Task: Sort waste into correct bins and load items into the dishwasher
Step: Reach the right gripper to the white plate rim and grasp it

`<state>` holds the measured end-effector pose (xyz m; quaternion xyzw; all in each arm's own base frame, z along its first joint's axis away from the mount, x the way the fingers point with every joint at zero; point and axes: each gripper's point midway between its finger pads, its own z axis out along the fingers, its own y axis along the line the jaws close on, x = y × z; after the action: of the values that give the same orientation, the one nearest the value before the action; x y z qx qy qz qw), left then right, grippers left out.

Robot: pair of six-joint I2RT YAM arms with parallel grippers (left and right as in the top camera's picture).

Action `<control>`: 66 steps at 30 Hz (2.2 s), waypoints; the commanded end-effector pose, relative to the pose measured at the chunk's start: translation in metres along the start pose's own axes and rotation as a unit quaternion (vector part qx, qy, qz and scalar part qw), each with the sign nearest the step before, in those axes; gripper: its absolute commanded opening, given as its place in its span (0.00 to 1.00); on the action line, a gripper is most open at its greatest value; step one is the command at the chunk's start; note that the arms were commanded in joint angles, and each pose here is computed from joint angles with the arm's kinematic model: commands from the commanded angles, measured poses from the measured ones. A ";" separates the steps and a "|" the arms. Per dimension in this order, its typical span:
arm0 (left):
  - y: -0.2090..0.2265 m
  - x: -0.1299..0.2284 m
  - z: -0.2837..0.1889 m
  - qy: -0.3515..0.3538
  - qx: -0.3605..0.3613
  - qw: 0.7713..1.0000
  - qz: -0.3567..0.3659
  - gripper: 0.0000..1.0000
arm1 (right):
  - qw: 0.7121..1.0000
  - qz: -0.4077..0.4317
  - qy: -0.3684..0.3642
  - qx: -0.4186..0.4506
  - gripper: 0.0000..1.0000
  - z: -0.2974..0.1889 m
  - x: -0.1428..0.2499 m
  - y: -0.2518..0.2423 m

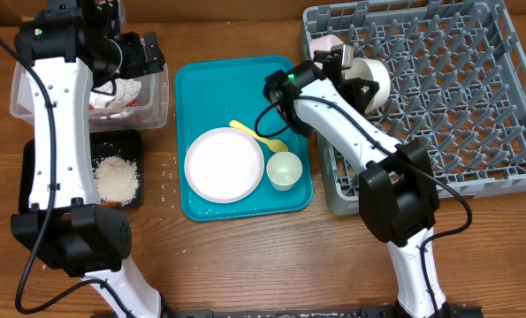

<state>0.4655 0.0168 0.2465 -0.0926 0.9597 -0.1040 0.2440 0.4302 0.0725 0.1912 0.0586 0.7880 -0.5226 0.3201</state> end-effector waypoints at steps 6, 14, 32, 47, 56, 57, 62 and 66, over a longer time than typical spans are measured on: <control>-0.006 -0.004 -0.007 -0.010 0.010 1.000 -0.005 1.00 | 0.997 -0.042 0.047 -0.046 0.04 -0.019 0.025 0.019; -0.006 -0.004 -0.007 -0.010 0.010 1.000 -0.005 1.00 | 0.992 -0.085 0.015 -0.090 0.69 -0.063 0.023 0.030; -0.006 -0.004 -0.007 -0.010 0.010 1.000 -0.005 1.00 | 0.889 -0.043 0.171 -0.422 0.83 -0.160 0.039 0.035; -0.006 -0.004 -0.007 -0.010 0.010 1.000 -0.005 1.00 | 0.756 -0.079 0.075 -0.645 0.68 -0.235 0.008 0.122; -0.006 -0.004 -0.007 -0.010 0.010 1.000 -0.005 1.00 | 0.758 -0.109 0.065 -0.640 0.51 -0.206 0.048 0.183; -0.006 -0.004 -0.007 -0.010 0.010 1.000 -0.005 1.00 | 0.759 -0.108 0.067 -0.639 0.49 -0.203 0.051 0.187; -0.006 -0.004 -0.007 -0.010 0.010 1.000 -0.005 1.00 | 0.753 -0.103 0.076 -0.645 0.47 -0.193 0.065 0.206; -0.006 -0.004 -0.007 -0.010 0.010 1.000 -0.005 1.00 | 0.748 -0.114 0.090 -0.647 0.39 -0.191 0.076 0.217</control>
<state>0.4655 0.0168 0.2465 -0.0926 0.9597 -0.1040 0.2440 0.3849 0.3134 0.0427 -0.1904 0.9634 0.0818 0.1700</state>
